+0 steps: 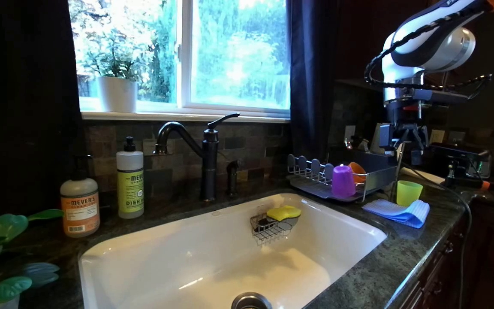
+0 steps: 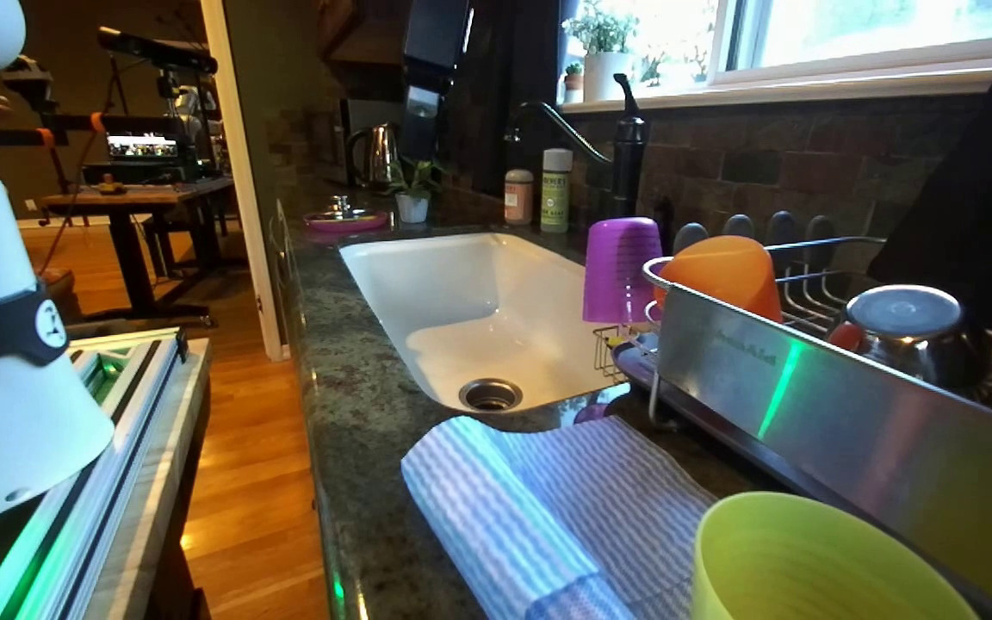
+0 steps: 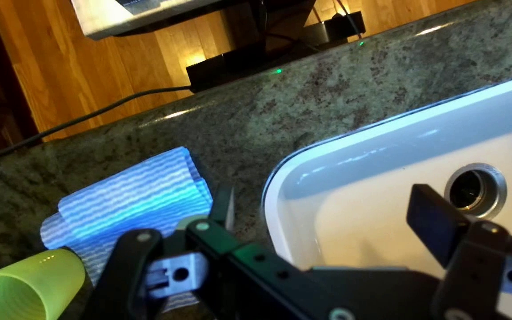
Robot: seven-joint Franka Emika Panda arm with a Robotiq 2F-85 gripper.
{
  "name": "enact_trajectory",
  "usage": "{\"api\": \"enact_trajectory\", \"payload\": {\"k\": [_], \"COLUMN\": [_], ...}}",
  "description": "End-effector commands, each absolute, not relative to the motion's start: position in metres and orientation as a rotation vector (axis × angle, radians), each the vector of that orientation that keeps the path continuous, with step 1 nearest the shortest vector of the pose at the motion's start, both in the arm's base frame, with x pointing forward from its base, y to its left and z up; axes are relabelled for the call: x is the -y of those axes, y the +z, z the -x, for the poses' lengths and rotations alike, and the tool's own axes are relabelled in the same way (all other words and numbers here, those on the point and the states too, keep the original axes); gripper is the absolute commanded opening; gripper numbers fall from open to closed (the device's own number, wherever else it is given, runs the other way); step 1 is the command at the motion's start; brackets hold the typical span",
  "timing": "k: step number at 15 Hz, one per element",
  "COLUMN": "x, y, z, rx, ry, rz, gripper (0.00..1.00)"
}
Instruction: Put the yellow cup on the dishrack.
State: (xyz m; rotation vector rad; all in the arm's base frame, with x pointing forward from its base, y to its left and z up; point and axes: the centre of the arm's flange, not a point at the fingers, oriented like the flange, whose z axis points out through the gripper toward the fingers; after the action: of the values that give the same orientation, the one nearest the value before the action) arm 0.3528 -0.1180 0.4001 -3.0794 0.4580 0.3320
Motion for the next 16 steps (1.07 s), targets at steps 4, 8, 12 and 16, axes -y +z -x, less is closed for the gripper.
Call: {"api": "enact_trajectory", "payload": {"k": [4,8,12,16], "x": [0.137,0.201,0.253,0.249], "y": [0.398,0.383,0.366,0.369], "z": [-0.350,-0.333,-0.339,-0.328], "rx": [-0.362,-0.250,-0.428,-0.434], "ry": [0.277,0.306,0.264,0.283], "rz": [3.161,3.355,3.260,3.282], "gripper": [1.00,1.00,1.00,1.00]}}
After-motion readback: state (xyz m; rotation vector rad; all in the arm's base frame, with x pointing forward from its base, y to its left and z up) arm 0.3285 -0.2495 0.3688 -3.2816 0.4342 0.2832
